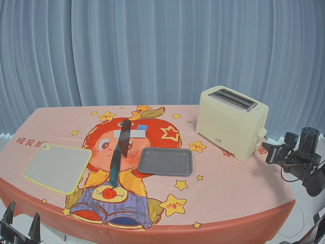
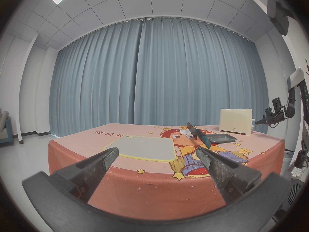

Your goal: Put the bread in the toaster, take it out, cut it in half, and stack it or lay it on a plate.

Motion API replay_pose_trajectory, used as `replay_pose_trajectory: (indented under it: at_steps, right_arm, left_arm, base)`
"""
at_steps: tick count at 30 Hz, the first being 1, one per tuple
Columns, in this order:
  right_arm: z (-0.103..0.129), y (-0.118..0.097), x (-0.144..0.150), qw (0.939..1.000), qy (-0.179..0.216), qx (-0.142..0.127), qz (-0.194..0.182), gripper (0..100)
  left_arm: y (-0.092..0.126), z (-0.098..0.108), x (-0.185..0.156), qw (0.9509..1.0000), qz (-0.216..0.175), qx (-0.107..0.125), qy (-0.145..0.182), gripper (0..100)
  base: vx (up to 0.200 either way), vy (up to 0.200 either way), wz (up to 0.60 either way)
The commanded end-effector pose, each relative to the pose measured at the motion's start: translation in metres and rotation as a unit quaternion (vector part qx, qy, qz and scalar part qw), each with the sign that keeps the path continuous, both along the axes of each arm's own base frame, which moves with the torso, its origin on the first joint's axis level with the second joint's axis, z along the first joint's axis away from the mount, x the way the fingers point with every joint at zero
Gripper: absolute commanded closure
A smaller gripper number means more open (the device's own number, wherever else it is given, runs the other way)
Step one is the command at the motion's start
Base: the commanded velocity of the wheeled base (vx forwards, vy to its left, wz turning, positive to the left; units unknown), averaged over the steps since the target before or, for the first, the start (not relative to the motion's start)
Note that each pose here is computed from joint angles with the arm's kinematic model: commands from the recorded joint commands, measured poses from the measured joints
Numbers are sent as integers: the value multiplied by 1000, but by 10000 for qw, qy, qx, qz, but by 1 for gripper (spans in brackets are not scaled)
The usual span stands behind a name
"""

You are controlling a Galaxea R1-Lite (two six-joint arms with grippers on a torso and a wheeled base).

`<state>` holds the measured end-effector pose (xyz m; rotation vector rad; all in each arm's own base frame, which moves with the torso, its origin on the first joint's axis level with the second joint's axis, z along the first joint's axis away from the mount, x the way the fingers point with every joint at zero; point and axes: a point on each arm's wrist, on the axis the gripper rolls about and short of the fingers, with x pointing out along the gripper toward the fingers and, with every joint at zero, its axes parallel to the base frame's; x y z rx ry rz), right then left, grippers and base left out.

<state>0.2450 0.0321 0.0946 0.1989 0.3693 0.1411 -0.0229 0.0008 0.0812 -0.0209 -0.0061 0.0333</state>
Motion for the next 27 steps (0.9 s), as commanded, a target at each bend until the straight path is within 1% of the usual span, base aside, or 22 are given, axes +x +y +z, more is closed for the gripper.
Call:
replay_pose_trajectory:
  at_steps: [1, 4, 7, 9, 27]
  right_arm:
    - [-6, 1, 3, 10000, 91, -13, 23, 100]
    - [-7, 3, 5, 10000, 40, 7, 40, 100]
    - [-6, 4, 6, 10000, -16, 80, 32, 100]
    - [-3, 7, 8, 9998, -98, 177, 49, 100]
    - [-7, 10, 15, 9998, -64, 187, 82, 100]
  left_arm:
    - [0, -5, 1, 10000, 2, -3, 52, 0]
    - [0, -5, 1, 10000, 2, -3, 52, 0]
    - [0, -5, 1, 10000, 2, -3, 52, 0]
    - [0, -5, 1, 10000, 2, -3, 52, 0]
    - [0, -5, 1, 10000, 2, -3, 52, 0]
  base:
    - [0, 0, 0]
    - [0, 0, 0]
    - [0, 0, 0]
    - [0, 0, 0]
    - [0, 0, 0]
